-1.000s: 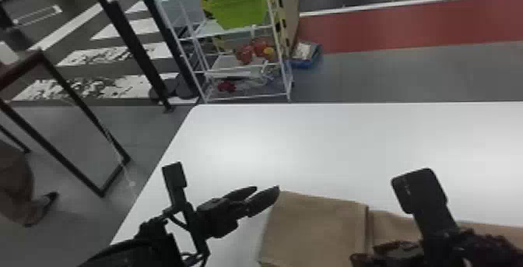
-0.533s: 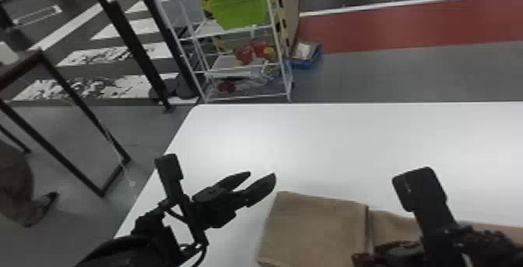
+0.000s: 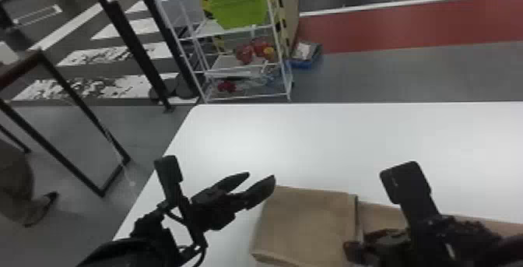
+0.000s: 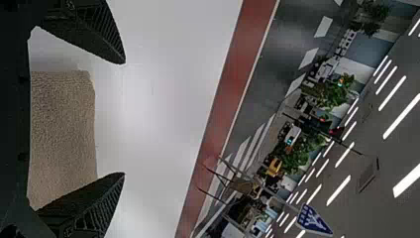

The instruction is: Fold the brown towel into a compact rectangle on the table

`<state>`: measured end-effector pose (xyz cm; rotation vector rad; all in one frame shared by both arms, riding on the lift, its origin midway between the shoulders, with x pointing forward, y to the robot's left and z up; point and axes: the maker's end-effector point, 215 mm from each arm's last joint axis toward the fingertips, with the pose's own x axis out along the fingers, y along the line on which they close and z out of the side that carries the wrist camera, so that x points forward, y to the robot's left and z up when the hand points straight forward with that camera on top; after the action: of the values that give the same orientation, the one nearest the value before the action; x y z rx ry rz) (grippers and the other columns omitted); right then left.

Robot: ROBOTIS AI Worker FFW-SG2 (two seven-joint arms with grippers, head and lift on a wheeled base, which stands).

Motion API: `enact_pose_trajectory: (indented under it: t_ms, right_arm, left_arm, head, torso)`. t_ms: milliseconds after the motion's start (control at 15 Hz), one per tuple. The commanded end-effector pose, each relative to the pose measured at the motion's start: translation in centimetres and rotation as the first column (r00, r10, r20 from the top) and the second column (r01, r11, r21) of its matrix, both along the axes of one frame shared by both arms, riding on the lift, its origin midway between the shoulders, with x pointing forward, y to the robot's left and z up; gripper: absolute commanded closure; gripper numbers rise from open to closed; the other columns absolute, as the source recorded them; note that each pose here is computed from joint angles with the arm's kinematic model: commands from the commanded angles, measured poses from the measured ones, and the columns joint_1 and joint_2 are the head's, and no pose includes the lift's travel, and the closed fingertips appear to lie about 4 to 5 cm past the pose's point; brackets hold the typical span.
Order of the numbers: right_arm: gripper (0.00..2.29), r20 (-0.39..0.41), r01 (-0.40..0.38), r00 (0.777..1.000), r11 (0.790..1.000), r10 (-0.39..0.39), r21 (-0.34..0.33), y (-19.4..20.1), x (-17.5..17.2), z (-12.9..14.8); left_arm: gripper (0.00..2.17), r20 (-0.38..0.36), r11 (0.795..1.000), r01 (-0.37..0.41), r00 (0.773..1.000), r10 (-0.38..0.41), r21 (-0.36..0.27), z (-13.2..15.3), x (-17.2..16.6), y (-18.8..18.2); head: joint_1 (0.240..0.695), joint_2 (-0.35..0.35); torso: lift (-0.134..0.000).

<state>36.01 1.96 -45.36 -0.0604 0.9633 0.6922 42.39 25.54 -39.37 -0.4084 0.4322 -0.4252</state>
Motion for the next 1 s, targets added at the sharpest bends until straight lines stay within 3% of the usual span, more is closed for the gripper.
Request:
enact_pose_trajectory:
  t_ms: [0,133,267,533,933]
  right_arm:
    - [0.68,0.013,-0.013,1.0,1.0,0.012,0.009,0.6,0.1,0.3]
    - [0.69,0.026,-0.018,1.0,1.0,0.018,0.017,0.9,0.4,0.6]
    - [1.15,0.017,-0.023,1.0,1.0,0.023,0.014,1.0,0.8,0.1]
    - [1.33,0.048,-0.035,0.998,0.998,0.033,0.051,1.7,1.4,0.9]
    - [1.33,0.075,-0.052,0.996,0.992,0.043,0.117,3.1,-0.2,3.4]
  left_arm:
    - [0.08,0.0,1.0,0.002,1.0,-0.002,0.0,0.0,0.0,0.0]
    - [0.08,-0.002,1.0,0.004,1.0,-0.005,-0.003,-0.1,0.0,-0.2]
    - [0.08,-0.009,1.0,0.005,1.0,-0.005,-0.003,-0.4,0.0,-0.3]
    - [0.08,-0.015,1.0,0.004,1.0,-0.004,0.004,-0.7,0.0,-0.3]
    - [0.08,-0.014,1.0,-0.004,1.0,0.004,0.013,-0.7,0.2,0.0]
  head:
    - [0.695,0.35]
    - [0.695,0.35]
    - [0.695,0.35]
    - [0.695,0.35]
    - [0.695,0.35]
  torso:
    - [-0.122]
    - [-0.122]
    - [-0.122]
    - [-0.122]
    - [-0.122]
